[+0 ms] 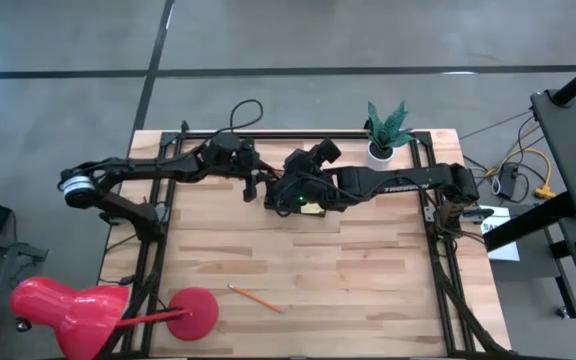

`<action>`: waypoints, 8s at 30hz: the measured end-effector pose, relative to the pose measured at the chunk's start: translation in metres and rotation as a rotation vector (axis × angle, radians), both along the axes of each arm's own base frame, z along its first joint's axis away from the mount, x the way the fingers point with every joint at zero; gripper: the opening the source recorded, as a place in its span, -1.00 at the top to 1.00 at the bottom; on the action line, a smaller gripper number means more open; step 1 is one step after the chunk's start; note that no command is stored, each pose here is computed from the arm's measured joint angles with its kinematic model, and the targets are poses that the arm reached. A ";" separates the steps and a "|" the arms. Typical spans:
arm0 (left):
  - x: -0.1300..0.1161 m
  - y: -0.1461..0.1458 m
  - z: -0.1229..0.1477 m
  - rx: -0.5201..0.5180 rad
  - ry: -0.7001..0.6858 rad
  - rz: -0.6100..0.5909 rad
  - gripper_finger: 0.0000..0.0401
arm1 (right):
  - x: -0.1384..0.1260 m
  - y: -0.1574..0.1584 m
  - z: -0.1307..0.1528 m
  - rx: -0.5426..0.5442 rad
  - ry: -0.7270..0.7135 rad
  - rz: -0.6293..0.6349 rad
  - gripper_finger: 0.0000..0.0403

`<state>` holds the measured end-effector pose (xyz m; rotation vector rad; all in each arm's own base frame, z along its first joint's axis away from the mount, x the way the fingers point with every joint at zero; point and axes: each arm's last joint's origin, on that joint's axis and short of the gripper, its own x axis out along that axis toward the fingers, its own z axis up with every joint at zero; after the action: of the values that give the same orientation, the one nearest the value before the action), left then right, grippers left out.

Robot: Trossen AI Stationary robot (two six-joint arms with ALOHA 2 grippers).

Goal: Pick and place office supplies into organizer
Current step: Put the black pen into the desk organizer, then put the pencil into the desk organizer

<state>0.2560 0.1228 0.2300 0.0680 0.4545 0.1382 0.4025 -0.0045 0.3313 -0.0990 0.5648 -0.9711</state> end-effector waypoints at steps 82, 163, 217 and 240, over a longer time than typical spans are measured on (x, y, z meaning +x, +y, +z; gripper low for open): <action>-0.092 -0.200 -0.034 -0.410 0.314 -0.318 1.00 | 0.029 0.255 -0.191 0.679 0.268 0.561 0.90; -0.092 -0.213 -0.053 -0.476 0.385 -0.391 1.00 | 0.034 0.232 -0.198 0.727 0.132 0.462 0.58; -0.096 -0.212 -0.065 -0.455 0.463 -0.346 1.00 | 0.038 0.226 -0.219 0.786 0.150 0.438 0.96; -0.084 -0.224 -0.093 -0.276 0.602 -0.395 0.33 | 0.039 0.225 -0.219 0.786 0.148 0.438 0.96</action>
<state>0.1721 -0.1011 0.1366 -0.0758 1.0447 -0.3447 0.4411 0.2201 0.1120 0.3976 0.9788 -0.2720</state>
